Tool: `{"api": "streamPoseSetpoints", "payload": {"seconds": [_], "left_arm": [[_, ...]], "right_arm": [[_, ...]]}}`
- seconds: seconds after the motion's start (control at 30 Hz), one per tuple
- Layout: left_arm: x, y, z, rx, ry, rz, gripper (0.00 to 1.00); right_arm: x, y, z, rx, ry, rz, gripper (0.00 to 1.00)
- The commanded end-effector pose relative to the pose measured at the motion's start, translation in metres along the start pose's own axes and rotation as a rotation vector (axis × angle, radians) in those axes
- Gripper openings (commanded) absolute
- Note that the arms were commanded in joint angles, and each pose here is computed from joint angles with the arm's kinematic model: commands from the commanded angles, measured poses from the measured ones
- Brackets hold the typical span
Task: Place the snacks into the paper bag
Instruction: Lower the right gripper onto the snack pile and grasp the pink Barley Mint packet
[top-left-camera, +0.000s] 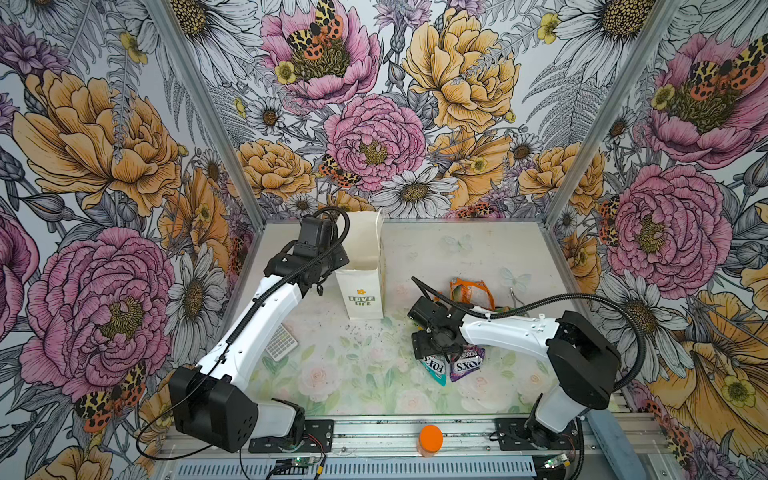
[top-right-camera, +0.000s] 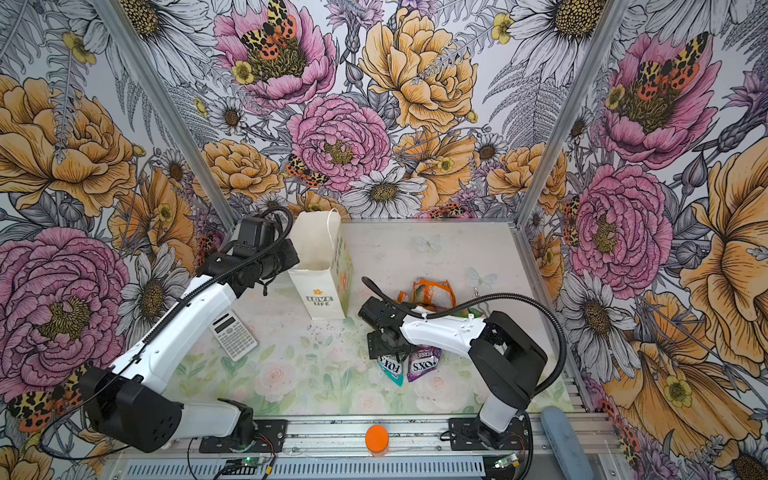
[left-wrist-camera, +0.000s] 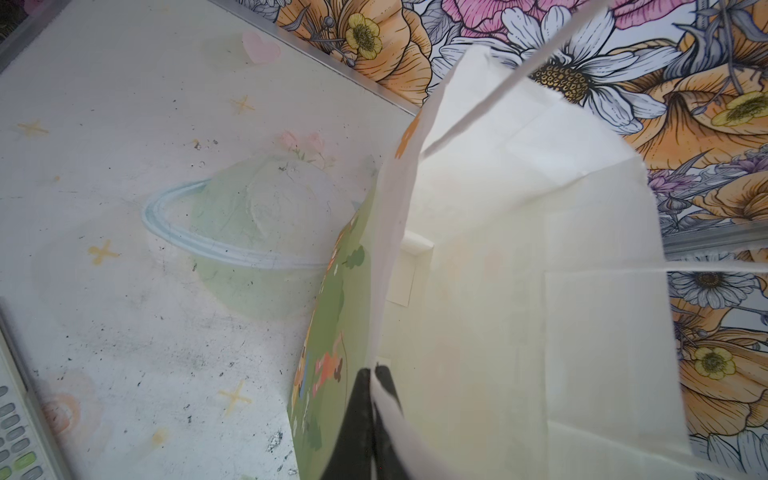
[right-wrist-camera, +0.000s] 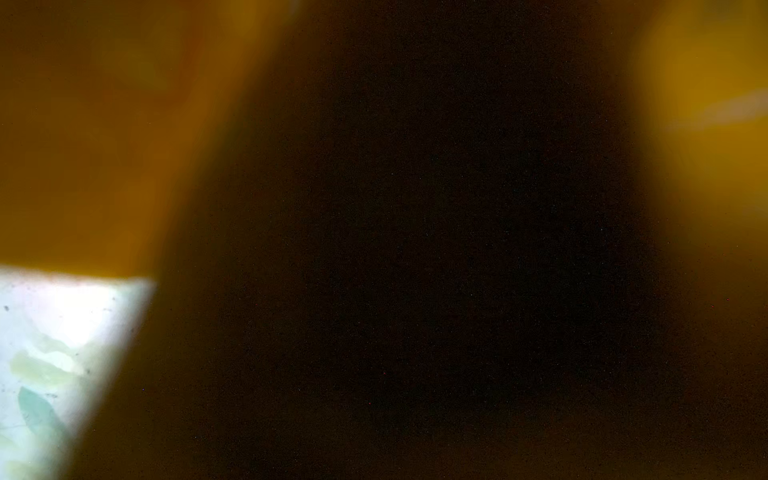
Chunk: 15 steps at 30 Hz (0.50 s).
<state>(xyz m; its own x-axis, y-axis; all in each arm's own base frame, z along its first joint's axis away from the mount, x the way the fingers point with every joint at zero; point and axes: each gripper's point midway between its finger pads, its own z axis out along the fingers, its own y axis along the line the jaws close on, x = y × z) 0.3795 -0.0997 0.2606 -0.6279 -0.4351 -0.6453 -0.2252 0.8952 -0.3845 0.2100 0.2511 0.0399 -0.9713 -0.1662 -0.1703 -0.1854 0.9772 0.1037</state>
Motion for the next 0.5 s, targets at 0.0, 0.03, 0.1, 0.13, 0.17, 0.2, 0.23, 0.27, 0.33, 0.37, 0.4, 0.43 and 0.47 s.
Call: {"api": "streamPoseSetpoints", "payload": {"seconds": [0.0, 0.03, 0.1, 0.13, 0.17, 0.2, 0.23, 0.27, 0.33, 0.37, 0.4, 0.43, 0.47], "left_arm": [[-0.005, -0.004, 0.002, 0.005, -0.020, -0.017, 0.00], [-0.006, -0.004, 0.002, 0.006, -0.022, -0.018, 0.00], [-0.006, -0.005, 0.002, 0.008, -0.020, -0.021, 0.00], [-0.006, -0.005, 0.002, 0.010, -0.019, -0.022, 0.00], [-0.006, -0.005, 0.002, 0.010, -0.019, -0.024, 0.00], [-0.006, -0.005, 0.002, 0.010, -0.019, -0.025, 0.00], [-0.007, -0.004, 0.002, 0.003, -0.024, -0.029, 0.00], [-0.008, -0.002, 0.001, -0.007, -0.033, -0.032, 0.00], [-0.009, -0.002, -0.001, -0.011, -0.045, -0.033, 0.00], [-0.010, -0.002, -0.002, -0.010, -0.047, -0.034, 0.00], [-0.010, -0.002, -0.002, -0.007, -0.047, -0.034, 0.00], [-0.010, -0.003, -0.003, -0.005, -0.047, -0.035, 0.00], [-0.010, -0.002, -0.003, -0.005, -0.046, -0.036, 0.00]], "right_arm": [[-0.009, 0.008, -0.008, -0.015, -0.029, -0.040, 0.75], [-0.011, 0.008, -0.011, -0.020, -0.038, -0.040, 0.71], [-0.013, 0.009, -0.019, -0.034, -0.056, -0.044, 0.66], [-0.013, 0.008, -0.021, -0.040, -0.062, -0.045, 0.63], [-0.013, 0.007, -0.024, -0.047, -0.068, -0.045, 0.60], [-0.013, 0.007, -0.026, -0.051, -0.069, -0.051, 0.58], [-0.012, 0.008, -0.027, -0.061, -0.068, -0.067, 0.56], [-0.010, 0.007, -0.027, -0.064, -0.062, -0.081, 0.53], [-0.007, 0.007, -0.028, -0.076, -0.051, -0.097, 0.48], [-0.007, 0.008, -0.029, -0.087, -0.047, -0.103, 0.45], [-0.006, 0.010, -0.031, -0.099, -0.046, -0.110, 0.43], [-0.007, 0.012, -0.033, -0.113, -0.046, -0.118, 0.41], [-0.007, 0.015, -0.036, -0.126, -0.048, -0.125, 0.39]]}}
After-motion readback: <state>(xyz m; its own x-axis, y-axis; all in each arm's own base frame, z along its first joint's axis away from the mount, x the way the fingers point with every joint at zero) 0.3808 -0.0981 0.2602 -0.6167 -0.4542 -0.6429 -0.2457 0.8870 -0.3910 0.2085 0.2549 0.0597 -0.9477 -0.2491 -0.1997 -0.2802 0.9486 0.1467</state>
